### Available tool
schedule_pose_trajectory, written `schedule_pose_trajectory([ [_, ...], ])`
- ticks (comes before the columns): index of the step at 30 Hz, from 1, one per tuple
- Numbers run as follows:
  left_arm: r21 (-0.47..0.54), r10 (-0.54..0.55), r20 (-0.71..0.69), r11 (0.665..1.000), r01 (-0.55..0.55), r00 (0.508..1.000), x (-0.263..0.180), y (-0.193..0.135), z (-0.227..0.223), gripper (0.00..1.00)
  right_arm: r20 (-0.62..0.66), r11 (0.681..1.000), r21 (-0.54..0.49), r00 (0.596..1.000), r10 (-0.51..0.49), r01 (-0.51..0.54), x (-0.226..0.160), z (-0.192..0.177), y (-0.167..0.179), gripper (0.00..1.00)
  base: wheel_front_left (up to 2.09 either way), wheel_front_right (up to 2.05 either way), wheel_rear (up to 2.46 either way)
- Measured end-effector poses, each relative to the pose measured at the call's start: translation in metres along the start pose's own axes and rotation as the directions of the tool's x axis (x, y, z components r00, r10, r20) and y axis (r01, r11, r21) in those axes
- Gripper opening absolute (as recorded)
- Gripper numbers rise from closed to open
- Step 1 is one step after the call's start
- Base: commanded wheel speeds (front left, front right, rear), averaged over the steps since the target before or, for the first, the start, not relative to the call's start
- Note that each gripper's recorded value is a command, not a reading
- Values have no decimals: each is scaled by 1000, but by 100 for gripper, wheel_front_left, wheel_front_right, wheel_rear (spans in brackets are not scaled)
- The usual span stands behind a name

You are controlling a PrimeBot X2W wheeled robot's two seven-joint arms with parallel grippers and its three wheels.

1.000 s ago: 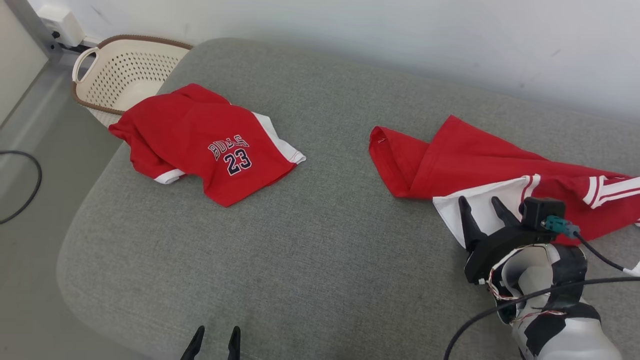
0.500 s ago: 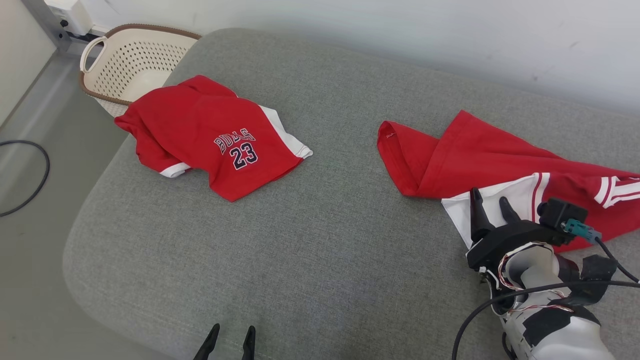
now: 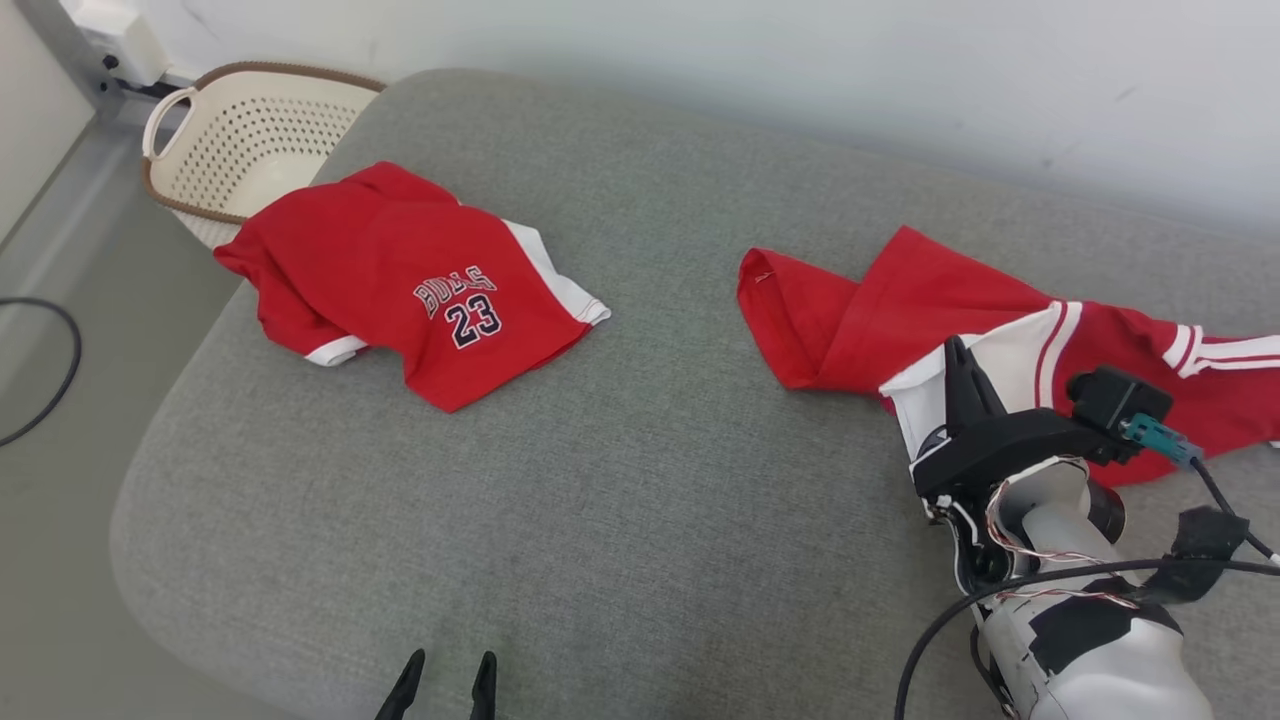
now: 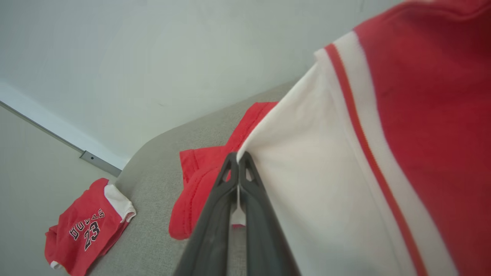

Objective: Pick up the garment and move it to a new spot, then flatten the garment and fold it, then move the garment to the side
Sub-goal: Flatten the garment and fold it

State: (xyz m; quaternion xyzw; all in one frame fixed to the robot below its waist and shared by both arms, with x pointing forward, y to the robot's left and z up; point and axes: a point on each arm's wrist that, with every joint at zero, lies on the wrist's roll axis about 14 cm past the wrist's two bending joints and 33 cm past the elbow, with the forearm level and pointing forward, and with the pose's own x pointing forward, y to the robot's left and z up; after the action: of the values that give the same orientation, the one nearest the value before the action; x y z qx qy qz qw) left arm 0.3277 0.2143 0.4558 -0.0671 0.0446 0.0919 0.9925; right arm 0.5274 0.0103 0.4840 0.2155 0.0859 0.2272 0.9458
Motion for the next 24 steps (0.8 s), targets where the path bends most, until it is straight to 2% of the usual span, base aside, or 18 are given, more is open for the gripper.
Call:
schedule_pose_trajectory([
  [6, -4, -29, 10, 1000, 29, 1000, 1, -6, 2, 100, 122, 999, 25, 992, 36, -40, -19, 43, 2, 0, 0, 0, 0],
  [11, -4, -97, 28, 995, 98, 995, 9, -25, 7, 100, 118, 1000, -14, 993, 15, -14, -63, 54, -29, 0, 0, 0, 0],
  [13, -5, -130, 34, 992, 130, 991, 13, -36, 9, 100, 100, 999, -32, 995, -16, 20, -86, 52, -47, 0, 0, 0, 0],
  [19, -8, -234, 55, 972, 235, 971, 22, -70, 15, 100, 35, 982, 14, 981, -189, 188, -159, 27, -103, 0, 0, 0, 0],
  [20, -8, -234, 55, 972, 235, 971, 22, -70, 15, 100, 35, 982, 14, 981, -189, 188, -159, 27, -103, 0, 0, 0, 0],
  [22, -7, -278, 60, 960, 279, 959, 24, -85, 17, 100, -6, 964, 54, 966, -260, 260, -194, 7, -118, 0, 0, 0, 0],
  [24, -4, -303, 63, 953, 303, 951, 25, -93, 18, 100, -28, 954, 71, 957, -290, 291, -213, -4, -122, 0, 0, 0, 0],
])
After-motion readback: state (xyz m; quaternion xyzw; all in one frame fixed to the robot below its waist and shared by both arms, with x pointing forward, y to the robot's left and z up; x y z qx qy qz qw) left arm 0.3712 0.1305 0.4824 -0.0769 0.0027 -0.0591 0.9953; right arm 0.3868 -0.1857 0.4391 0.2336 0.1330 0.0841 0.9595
